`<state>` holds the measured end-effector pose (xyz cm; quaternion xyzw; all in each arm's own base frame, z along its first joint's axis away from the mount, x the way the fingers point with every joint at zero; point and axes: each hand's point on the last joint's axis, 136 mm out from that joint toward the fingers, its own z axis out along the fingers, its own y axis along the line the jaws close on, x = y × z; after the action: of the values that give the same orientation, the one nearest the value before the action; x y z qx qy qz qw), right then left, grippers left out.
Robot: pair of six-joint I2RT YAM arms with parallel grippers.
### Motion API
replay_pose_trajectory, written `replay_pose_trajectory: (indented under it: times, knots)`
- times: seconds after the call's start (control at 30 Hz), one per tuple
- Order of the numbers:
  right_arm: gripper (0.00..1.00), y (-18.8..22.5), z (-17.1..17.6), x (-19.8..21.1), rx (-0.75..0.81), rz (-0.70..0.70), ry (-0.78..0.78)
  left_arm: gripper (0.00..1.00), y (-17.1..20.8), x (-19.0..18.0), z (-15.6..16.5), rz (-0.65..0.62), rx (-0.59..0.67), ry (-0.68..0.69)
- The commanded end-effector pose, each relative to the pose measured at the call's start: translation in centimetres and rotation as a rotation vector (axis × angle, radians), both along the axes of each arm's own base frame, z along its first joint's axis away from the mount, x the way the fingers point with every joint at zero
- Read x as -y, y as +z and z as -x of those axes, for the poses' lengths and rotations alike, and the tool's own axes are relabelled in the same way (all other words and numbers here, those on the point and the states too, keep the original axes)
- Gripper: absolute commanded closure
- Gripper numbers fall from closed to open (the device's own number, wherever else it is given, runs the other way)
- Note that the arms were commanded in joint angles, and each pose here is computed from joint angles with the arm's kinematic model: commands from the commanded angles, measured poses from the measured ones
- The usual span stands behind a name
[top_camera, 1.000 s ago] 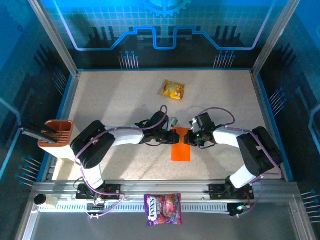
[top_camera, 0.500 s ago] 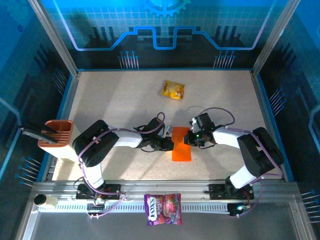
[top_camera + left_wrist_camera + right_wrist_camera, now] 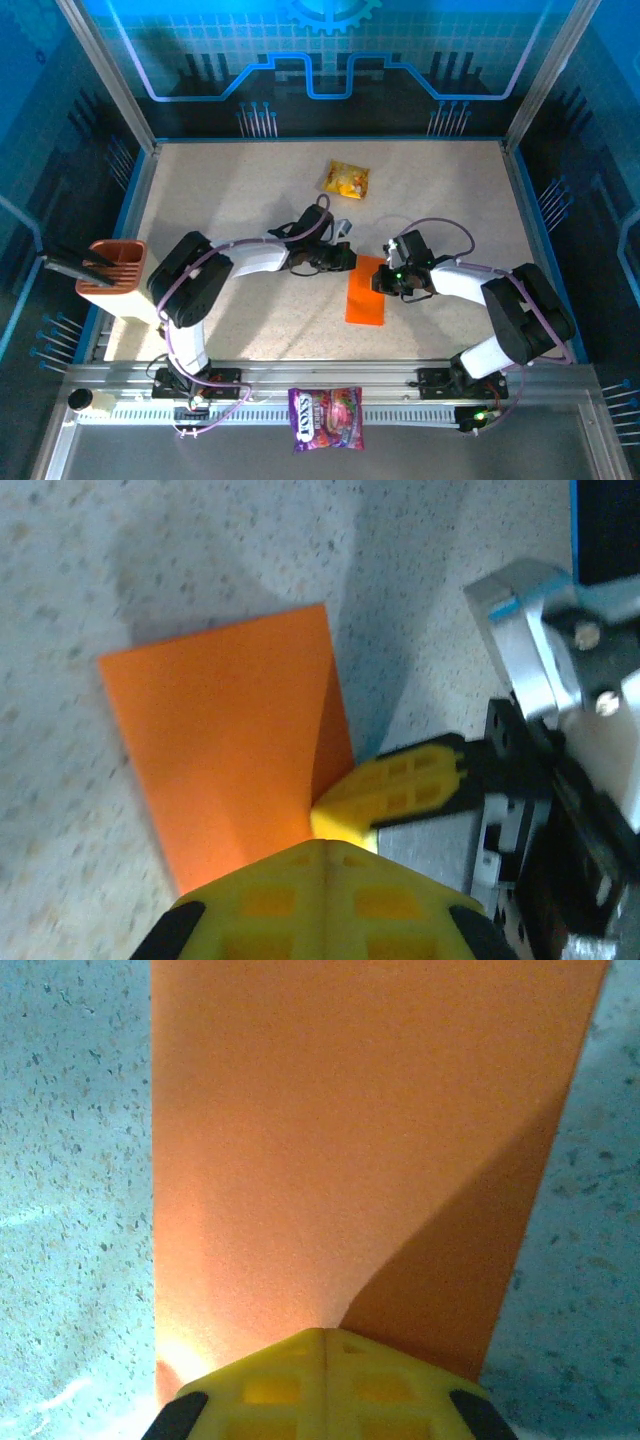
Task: Fold a paper plane with a square sheet of paper (pick it up from the middle)
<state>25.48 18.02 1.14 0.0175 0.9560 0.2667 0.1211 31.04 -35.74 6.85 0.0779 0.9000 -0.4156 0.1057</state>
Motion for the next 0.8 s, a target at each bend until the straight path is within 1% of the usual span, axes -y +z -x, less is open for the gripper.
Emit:
replay_pose_trajectory:
  times: [0.0, 0.07, 0.2, 0.27, 0.33, 0.4, 0.47, 0.63, 0.77]
  knots:
    - [1.0, -1.9, 2.1, 1.5, -0.071, 0.082, 0.005, 1.0, -1.9, 0.9, 0.7, -0.015, -0.064, -0.074]
    - [1.0, -1.9, 2.1, 1.4, -0.076, 0.081, 0.006, 1.0, -3.5, 0.7, 0.4, -0.068, -0.082, -0.075]
    - [1.0, -2.0, 2.1, 1.4, -0.089, 0.083, 0.008, 1.0, -7.0, -1.5, 0.7, -0.199, -0.152, -0.029]
    - [1.0, -1.9, 2.0, 1.3, -0.092, 0.082, 0.013, 1.0, -8.2, -2.6, 1.1, -0.235, -0.182, -0.001]
    - [1.0, -2.0, 2.0, 1.2, -0.1, 0.084, 0.02, 1.0, -8.6, -3.1, 1.6, -0.233, -0.205, 0.006]
    - [1.0, -2.0, 1.8, 1.0, -0.107, 0.085, 0.031, 1.0, -7.8, -2.7, 1.6, -0.206, -0.199, 0.003]
    - [1.0, -1.8, 1.5, 0.9, -0.103, 0.085, 0.04, 0.98, -6.0, -2.1, 1.0, -0.168, -0.18, 0.002]
    - [1.0, -0.8, 0.3, 0.6, -0.071, 0.076, 0.057, 0.94, -1.0, -1.5, -2.2, -0.065, -0.103, 0.066]
    - [1.0, -0.1, -0.5, -0.1, -0.049, 0.041, 0.072, 0.94, 0.4, -1.6, -4.4, -0.012, -0.089, 0.095]
